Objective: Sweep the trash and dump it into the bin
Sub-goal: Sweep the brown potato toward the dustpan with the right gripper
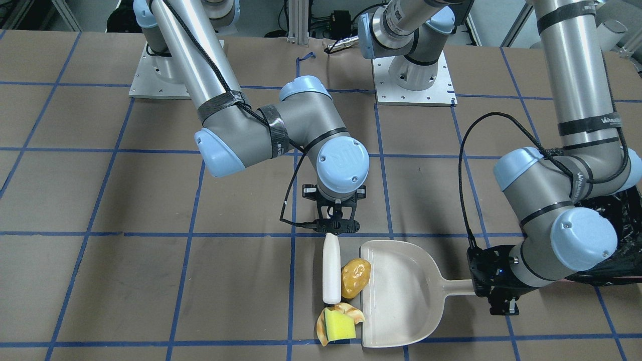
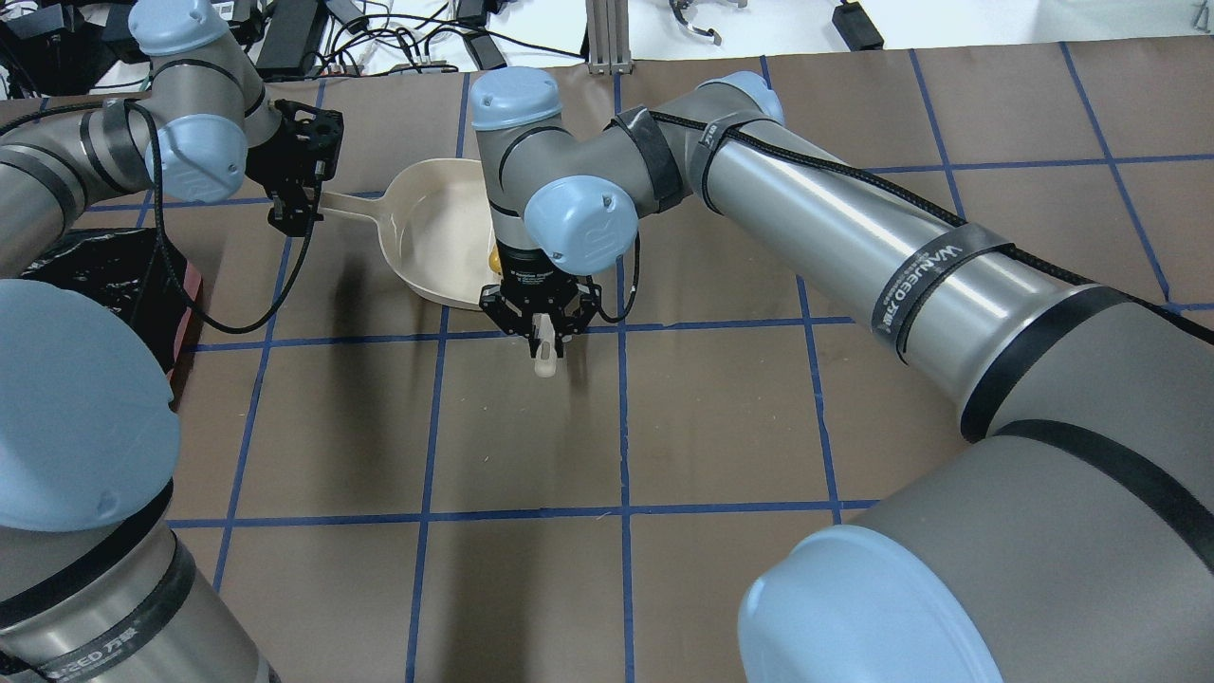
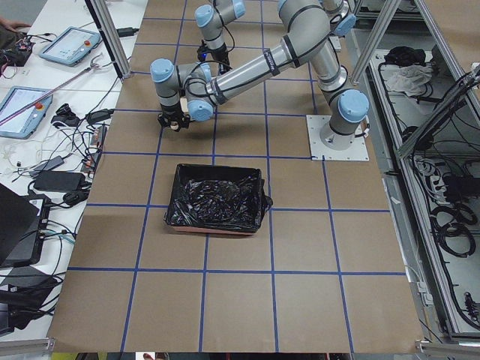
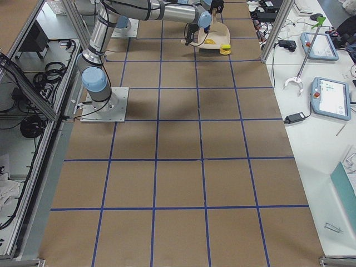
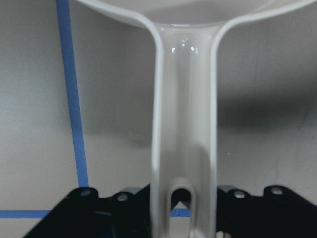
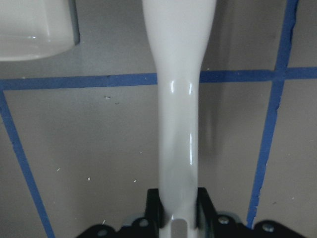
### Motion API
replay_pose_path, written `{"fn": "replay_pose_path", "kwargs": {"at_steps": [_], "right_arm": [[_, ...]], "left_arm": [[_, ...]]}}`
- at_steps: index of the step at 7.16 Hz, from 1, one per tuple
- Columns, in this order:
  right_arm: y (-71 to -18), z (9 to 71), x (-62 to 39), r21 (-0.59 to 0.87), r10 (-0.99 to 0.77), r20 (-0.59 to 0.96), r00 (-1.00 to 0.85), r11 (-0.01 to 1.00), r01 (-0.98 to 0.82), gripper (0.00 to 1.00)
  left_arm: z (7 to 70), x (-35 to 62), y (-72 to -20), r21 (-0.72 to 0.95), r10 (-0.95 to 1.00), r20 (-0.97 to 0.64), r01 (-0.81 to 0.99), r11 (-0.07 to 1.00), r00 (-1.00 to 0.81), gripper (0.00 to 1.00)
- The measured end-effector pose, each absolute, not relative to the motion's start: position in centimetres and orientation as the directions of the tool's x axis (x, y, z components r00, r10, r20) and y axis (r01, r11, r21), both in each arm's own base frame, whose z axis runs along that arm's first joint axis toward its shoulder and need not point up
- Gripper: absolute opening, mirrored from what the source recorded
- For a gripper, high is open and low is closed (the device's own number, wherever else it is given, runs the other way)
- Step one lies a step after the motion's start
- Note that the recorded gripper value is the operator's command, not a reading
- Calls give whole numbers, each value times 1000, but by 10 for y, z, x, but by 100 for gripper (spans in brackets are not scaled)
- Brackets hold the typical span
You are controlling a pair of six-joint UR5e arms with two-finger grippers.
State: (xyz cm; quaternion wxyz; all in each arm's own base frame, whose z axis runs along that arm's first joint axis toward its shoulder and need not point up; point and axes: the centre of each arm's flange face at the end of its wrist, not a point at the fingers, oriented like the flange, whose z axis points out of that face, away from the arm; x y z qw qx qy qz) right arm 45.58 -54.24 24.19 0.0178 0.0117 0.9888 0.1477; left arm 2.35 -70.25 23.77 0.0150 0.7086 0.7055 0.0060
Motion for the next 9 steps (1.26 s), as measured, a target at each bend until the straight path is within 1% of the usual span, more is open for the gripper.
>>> {"fn": "replay_pose_path", "kwargs": {"at_steps": [4, 9], "right_arm": [[-535, 241, 476, 298, 40, -54, -998, 954, 22, 2], [-538, 243, 503, 298, 115, -97, -989, 951, 81, 2]], "left_arm": [[238, 24, -702, 30, 1000, -14, 1000, -3, 3, 1], [238, 23, -702, 29, 1000, -13, 1000, -4, 4, 1]]}}
